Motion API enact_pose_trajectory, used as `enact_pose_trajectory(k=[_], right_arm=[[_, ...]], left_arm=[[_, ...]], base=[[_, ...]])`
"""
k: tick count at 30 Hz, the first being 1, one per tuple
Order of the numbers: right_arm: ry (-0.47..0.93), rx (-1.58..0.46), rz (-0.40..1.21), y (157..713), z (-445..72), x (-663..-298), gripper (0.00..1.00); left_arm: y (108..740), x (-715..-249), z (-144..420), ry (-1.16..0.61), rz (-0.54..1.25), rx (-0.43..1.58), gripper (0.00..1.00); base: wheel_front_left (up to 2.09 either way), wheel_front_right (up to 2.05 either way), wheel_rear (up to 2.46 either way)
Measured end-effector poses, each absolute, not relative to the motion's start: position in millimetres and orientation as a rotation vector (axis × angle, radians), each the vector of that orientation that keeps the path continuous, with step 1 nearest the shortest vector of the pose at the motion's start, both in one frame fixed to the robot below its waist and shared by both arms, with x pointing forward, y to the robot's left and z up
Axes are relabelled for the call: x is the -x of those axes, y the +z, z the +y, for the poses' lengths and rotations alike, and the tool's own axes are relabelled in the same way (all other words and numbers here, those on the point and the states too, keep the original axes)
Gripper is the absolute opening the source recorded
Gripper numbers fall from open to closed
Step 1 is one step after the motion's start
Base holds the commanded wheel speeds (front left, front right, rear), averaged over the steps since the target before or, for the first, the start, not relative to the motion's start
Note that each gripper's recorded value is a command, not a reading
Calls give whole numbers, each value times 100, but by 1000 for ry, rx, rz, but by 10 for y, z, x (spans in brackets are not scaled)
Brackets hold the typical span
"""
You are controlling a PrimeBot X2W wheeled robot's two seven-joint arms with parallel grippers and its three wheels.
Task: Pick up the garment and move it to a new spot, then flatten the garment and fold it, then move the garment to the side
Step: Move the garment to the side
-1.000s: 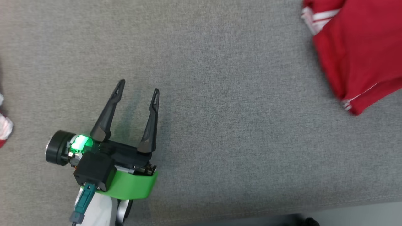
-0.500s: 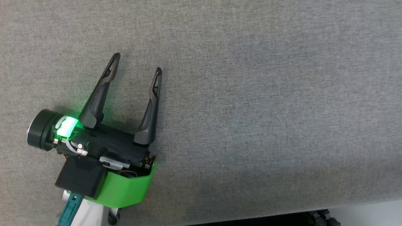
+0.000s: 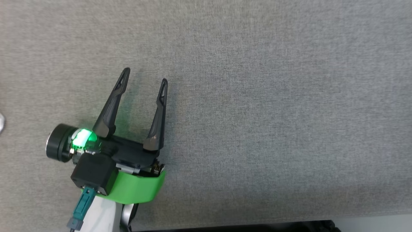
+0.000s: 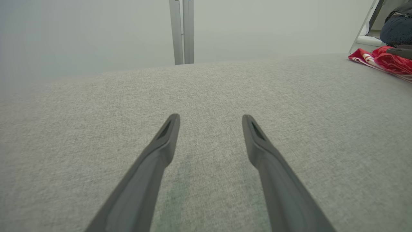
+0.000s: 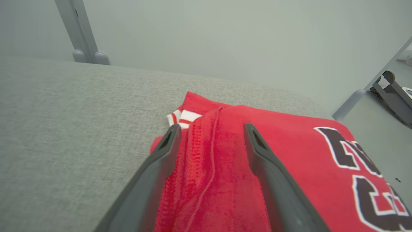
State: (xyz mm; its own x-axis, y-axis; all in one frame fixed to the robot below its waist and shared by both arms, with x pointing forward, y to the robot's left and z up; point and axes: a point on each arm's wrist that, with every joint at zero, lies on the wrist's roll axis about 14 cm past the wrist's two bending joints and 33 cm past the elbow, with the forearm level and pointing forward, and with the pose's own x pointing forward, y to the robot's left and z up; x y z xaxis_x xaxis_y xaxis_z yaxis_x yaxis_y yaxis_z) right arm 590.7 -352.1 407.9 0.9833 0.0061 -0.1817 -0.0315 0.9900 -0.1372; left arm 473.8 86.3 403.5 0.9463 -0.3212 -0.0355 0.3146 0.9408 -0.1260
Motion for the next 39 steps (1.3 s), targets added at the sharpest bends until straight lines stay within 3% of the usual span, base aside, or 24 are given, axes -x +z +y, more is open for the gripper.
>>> enact_pose_trajectory(k=[10,18,28,39], right_arm=[[226,-75,109,4259,-2073,-5305,100],[296,-159,14,4725,-1430,-4647,100],[287,-184,-116,5222,-1231,-3888,100],[223,-145,-154,5315,-1382,-3468,100]], left_arm=[[4359,-4274,1154,-206,72,126,100],[4651,-3831,1353,-123,39,136,100],[5093,-3429,1458,-83,-85,106,100],[5150,-3165,1505,-68,-109,85,100]], base=[[0,0,0],[0,0,0],[0,0,0],[0,0,0]])
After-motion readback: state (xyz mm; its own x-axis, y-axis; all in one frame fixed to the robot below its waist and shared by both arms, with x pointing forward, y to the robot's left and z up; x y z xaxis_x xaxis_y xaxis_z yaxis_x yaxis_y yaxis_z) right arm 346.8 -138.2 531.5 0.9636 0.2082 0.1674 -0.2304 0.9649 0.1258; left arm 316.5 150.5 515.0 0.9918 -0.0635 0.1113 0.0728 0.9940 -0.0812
